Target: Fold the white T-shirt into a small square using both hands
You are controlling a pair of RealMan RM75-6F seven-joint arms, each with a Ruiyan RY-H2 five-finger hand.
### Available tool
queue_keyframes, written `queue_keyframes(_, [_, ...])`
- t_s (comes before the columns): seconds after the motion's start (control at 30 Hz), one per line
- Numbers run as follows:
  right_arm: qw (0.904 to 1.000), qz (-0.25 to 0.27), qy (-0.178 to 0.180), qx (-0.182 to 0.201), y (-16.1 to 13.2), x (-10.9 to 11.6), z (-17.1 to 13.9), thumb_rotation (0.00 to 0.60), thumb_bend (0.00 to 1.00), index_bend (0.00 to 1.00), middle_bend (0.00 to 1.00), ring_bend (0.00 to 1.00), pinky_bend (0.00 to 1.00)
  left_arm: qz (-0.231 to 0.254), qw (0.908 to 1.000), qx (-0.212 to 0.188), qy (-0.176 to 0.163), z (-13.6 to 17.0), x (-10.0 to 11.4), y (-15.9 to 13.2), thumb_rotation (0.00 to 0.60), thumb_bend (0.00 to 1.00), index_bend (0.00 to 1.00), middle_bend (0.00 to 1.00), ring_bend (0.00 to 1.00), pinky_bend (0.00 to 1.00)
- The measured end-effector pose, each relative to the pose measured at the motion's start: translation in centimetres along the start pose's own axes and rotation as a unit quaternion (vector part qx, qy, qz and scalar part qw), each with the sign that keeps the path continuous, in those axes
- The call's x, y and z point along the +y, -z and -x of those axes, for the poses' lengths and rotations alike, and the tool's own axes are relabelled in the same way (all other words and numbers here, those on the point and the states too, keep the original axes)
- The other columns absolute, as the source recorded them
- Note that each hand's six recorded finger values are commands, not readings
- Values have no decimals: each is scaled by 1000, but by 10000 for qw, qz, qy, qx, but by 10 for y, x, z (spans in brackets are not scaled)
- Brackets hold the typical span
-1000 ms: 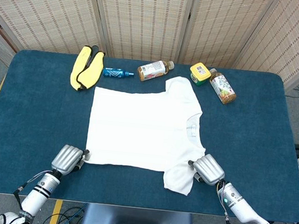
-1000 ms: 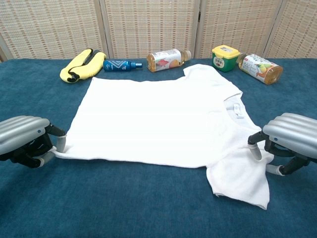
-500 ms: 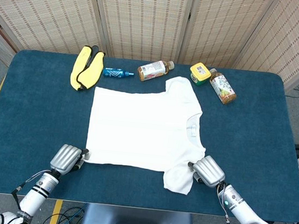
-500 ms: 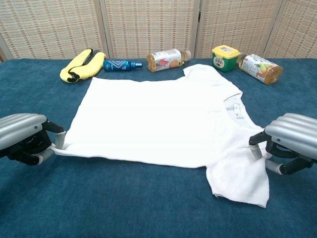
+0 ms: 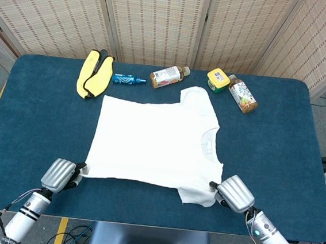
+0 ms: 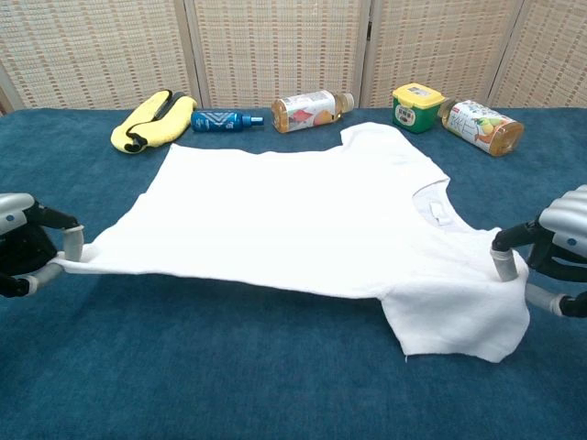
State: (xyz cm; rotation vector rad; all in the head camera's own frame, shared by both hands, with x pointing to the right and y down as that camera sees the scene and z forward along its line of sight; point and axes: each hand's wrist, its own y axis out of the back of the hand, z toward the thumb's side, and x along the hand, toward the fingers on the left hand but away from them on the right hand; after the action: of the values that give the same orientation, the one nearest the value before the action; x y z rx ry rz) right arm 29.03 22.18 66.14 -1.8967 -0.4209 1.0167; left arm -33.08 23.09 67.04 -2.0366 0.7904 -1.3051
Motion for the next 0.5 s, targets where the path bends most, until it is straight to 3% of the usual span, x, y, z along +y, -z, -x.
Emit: queue_keyframes(0.5, [9995, 125, 174, 219, -14, 29, -41, 600, 548, 638, 980, 1000, 1000, 188, 9995, 247, -41, 57, 26, 15, 600, 575, 571, 937, 862, 968])
